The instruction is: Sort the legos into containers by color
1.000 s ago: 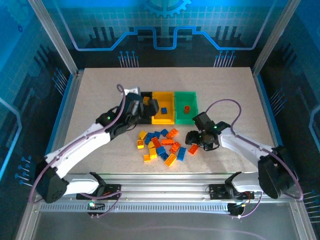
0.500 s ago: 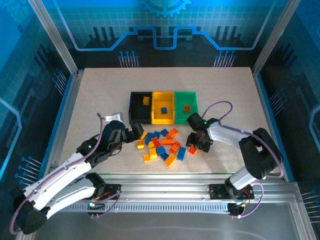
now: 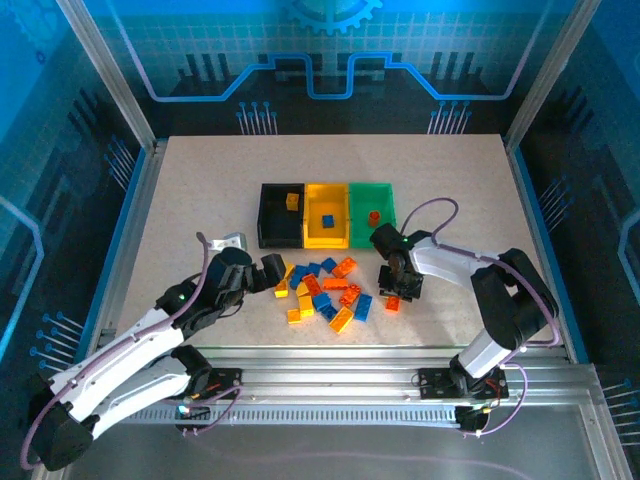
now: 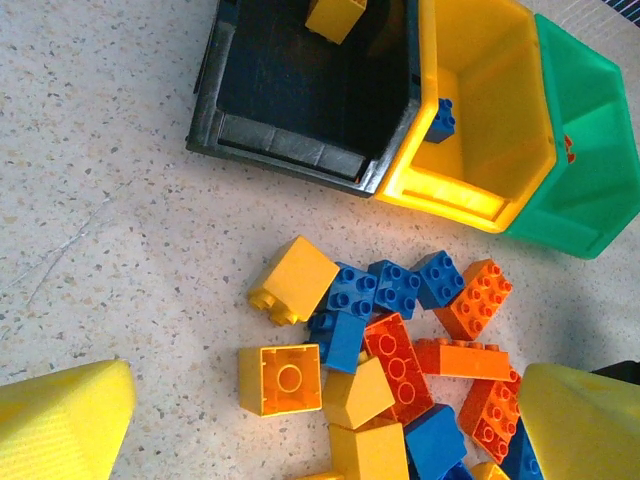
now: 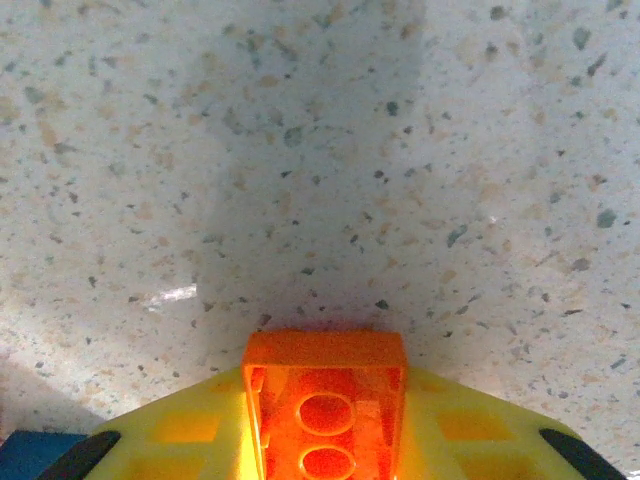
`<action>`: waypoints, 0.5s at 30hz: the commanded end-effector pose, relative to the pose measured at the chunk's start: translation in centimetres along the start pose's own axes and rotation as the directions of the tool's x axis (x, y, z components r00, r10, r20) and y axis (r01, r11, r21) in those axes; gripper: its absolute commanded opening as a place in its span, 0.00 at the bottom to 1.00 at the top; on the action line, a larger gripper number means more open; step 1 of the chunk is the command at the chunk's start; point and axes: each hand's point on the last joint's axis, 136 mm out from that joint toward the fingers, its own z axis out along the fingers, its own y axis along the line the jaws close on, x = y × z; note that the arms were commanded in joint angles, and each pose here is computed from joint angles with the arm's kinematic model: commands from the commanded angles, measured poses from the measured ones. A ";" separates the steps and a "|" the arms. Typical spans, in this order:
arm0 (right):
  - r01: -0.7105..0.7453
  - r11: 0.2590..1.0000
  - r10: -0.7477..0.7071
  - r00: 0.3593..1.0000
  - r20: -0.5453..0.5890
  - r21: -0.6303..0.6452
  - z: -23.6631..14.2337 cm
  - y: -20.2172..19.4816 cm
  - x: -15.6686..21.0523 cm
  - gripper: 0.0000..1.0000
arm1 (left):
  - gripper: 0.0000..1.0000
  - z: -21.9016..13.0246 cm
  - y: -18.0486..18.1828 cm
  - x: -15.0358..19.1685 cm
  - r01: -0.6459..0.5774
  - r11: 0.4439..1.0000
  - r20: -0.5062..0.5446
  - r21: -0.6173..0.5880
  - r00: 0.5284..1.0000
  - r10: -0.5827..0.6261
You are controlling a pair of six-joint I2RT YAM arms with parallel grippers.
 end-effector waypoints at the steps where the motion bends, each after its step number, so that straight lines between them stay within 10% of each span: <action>1: 0.089 0.996 -0.089 0.995 0.039 0.000 -1.9 0.5 -0.5 0.27 | 0.99 0.0 0.8 1.1 -0.018 1.000 -0.037 -0.022 0.999 0.017; 15: 0.304 0.948 -0.218 0.840 0.496 -0.097 -14.8 6.8 -11.0 0.34 | 0.99 -0.2 2.3 2.1 0.016 0.997 -0.070 -0.079 0.997 -0.021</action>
